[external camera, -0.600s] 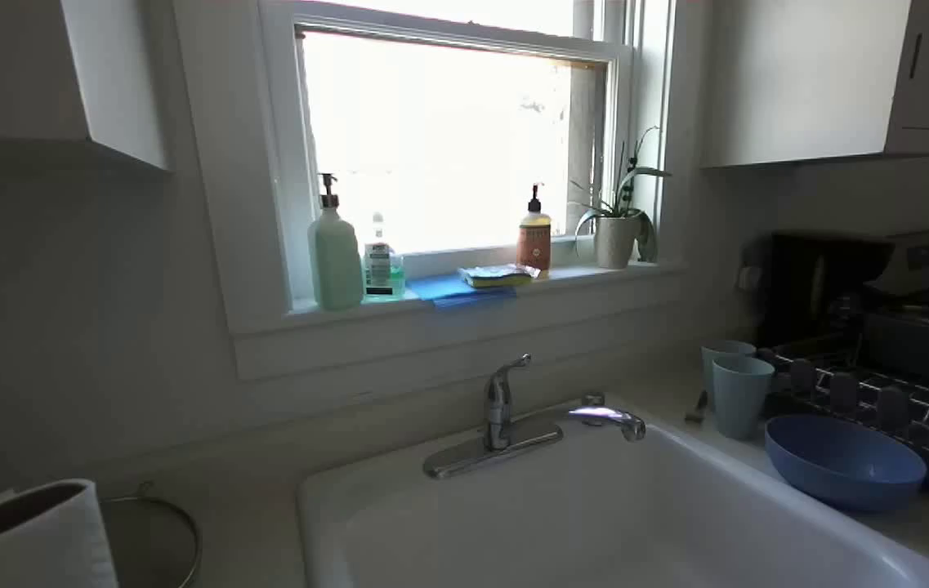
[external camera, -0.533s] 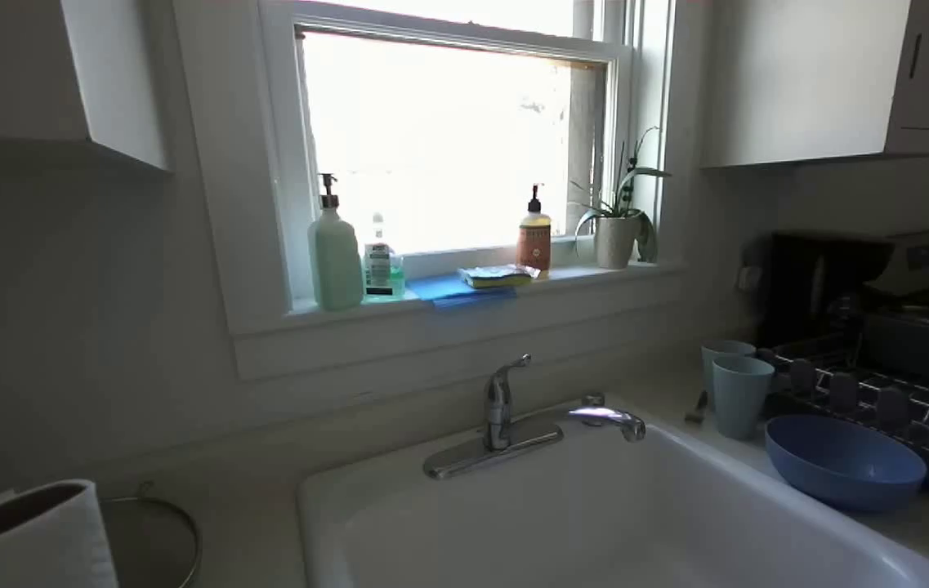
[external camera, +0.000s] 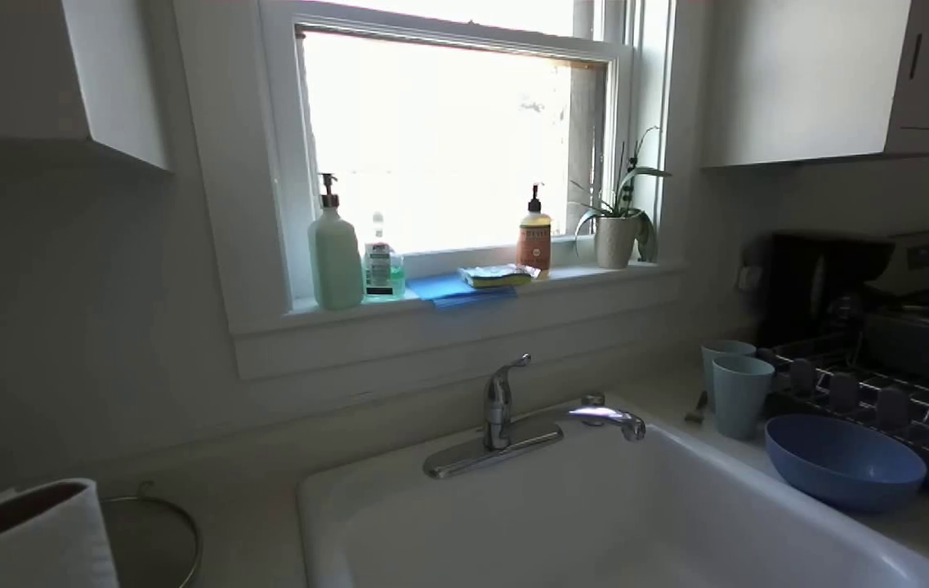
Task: Stack the two cups on the counter in the blue bowl then put the bowl and cups in the sink.
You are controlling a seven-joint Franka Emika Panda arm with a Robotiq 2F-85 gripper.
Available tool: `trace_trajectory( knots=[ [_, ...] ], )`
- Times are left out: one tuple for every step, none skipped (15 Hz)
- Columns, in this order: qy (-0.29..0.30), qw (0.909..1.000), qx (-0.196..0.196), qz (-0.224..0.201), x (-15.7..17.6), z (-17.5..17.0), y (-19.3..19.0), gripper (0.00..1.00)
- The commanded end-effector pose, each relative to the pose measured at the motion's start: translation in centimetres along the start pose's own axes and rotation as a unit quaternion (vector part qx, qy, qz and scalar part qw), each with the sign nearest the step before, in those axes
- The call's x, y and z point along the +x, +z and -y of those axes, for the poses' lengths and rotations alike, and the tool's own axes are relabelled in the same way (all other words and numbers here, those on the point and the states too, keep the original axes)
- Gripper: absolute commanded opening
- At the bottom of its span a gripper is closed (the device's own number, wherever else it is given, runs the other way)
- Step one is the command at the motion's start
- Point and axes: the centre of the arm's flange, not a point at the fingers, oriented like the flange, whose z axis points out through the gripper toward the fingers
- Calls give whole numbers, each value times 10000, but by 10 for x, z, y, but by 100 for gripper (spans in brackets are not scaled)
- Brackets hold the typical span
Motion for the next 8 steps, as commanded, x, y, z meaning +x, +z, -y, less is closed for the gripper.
trace_trajectory(
  knots=[
    [571, 9981, 243, -8, 30, -6, 7, 100],
    [750, 9965, 361, 8, 41, -7, 10, 100],
    [891, 9950, 445, 34, 51, -8, 15, 100],
    [1039, 9932, 515, 55, 63, -9, 22, 100],
    [1159, 9912, 634, 46, 75, -9, 29, 100],
    [1384, 9873, 778, 3, 87, -9, 36, 100],
    [1585, 9835, 867, -83, 97, -10, 42, 100],
    [1742, 9795, 1006, -102, 108, -11, 48, 100]
  ],
)
